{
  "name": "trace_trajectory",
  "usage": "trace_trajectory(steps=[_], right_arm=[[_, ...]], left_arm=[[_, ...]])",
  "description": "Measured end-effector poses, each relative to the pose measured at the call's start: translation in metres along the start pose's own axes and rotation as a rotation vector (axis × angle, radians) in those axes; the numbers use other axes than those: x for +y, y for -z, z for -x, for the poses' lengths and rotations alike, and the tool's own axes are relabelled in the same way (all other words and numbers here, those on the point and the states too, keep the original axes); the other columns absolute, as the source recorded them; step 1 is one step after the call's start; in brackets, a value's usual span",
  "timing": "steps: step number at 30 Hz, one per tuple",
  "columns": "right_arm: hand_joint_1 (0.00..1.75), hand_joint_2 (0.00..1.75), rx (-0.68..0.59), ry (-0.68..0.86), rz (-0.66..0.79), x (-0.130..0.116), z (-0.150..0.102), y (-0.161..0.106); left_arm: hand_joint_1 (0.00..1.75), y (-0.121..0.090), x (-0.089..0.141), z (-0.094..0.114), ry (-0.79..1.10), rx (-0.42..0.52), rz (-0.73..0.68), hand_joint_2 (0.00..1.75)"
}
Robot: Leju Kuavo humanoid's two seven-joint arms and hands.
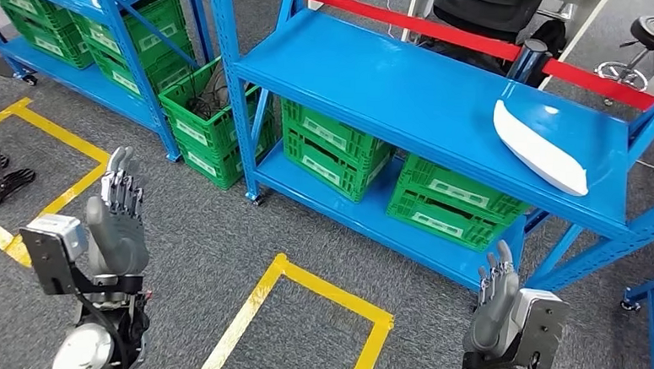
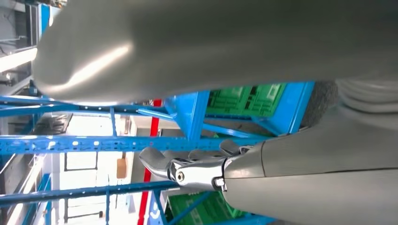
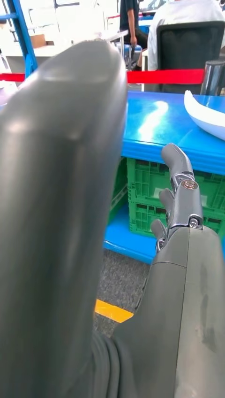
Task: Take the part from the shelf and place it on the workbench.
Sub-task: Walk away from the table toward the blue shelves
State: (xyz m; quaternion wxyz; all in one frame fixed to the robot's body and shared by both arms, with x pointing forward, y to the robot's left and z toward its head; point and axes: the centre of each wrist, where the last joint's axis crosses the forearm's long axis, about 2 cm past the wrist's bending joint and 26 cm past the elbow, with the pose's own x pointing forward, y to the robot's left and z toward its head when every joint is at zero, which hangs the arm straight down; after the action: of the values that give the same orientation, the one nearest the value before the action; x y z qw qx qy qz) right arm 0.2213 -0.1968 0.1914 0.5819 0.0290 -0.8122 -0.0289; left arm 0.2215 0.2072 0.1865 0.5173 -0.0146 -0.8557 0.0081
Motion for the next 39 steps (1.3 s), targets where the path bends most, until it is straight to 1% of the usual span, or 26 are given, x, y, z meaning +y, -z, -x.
trace_trajectory(steps=[11, 31, 39], right_arm=[[0.00, 0.00, -0.011, -0.006, 0.013, -0.0016, -0.0013, 0.0014], [0.00, 0.00, -0.002, 0.002, 0.024, -0.0044, 0.0001, -0.0002], [0.00, 0.00, -0.019, -0.001, 0.011, -0.0038, -0.0026, 0.0019]], left_arm=[[0.00, 0.0007, 0.0006, 0.0001, 0.004, 0.003, -0.015, 0.00], [0.00, -0.0002, 0.0001, 0.0010, 0.002, 0.008, -0.004, 0.00], [0.00, 0.0000, -0.0007, 0.0008, -0.003, 0.005, 0.002, 0.00]])
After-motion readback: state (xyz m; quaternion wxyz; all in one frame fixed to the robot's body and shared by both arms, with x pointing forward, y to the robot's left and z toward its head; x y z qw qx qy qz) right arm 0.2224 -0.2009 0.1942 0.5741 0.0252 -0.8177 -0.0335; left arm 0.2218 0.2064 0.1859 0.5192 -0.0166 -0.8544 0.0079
